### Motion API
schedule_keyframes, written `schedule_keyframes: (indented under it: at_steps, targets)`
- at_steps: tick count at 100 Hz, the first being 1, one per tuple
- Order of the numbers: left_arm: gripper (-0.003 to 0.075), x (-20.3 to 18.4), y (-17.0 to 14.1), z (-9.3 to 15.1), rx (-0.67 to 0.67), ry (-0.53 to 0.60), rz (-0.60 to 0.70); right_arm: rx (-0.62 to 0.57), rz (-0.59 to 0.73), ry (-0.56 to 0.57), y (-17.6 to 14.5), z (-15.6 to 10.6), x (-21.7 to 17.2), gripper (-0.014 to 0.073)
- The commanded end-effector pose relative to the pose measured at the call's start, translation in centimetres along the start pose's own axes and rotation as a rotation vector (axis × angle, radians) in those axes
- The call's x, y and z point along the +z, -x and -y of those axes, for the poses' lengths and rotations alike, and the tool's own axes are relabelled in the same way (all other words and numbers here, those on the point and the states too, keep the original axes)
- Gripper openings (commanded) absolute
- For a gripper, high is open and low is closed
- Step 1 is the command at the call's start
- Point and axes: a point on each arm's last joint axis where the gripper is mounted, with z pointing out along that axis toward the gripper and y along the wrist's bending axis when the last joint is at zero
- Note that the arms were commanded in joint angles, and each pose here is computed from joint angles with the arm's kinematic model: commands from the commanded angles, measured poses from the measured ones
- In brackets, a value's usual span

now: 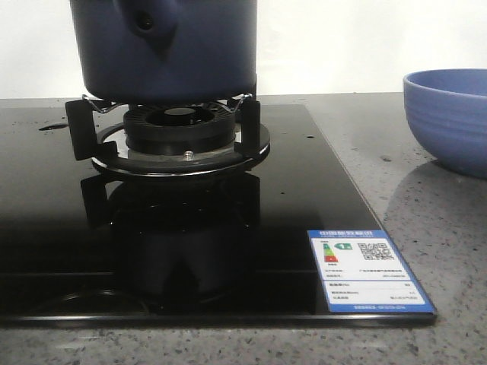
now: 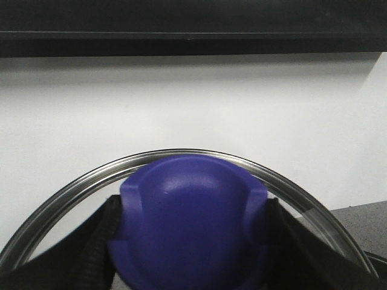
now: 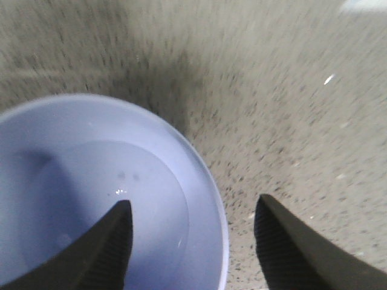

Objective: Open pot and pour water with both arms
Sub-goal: 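Lift the bowl with the right gripper over the open pot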

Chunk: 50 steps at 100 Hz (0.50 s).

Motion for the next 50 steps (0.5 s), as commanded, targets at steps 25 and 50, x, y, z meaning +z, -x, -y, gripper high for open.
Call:
schedule_keyframes:
  at_steps: [25,50]
  targets:
    - [0.0316,-1.2,2.4,-0.4,-0.004,0.047,0.128,0.036,-0.023,0.078,0.7,1.4,0.6,0.0398]
    - [0.0315,-1.2,2.4,-0.4,-0.004,0.047,0.128,0.042,-0.101,0.089,0.4,1.4,2.6,0.0297]
